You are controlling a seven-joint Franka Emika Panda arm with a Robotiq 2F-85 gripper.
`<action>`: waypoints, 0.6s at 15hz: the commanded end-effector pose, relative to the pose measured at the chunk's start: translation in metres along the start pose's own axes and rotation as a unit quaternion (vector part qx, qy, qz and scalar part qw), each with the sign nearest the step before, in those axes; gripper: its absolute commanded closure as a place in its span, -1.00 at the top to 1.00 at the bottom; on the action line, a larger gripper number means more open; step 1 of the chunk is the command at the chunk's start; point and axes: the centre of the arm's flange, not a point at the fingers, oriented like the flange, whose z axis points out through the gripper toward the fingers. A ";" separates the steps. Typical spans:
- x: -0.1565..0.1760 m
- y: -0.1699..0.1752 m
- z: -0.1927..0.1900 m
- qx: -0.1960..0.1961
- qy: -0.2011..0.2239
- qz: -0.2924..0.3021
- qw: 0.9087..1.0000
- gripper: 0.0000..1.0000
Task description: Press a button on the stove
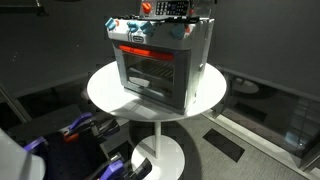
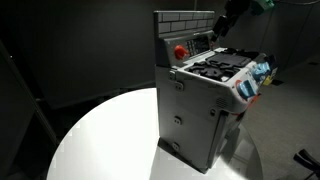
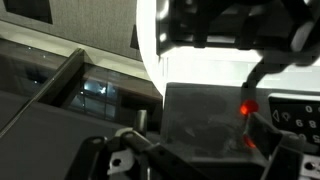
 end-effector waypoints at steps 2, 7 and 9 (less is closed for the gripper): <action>0.021 0.007 0.002 -0.001 0.011 0.006 1.000 1.00; 0.000 0.008 -0.013 0.015 -0.014 0.009 1.000 1.00; -0.015 0.009 -0.022 0.028 -0.033 0.012 0.999 1.00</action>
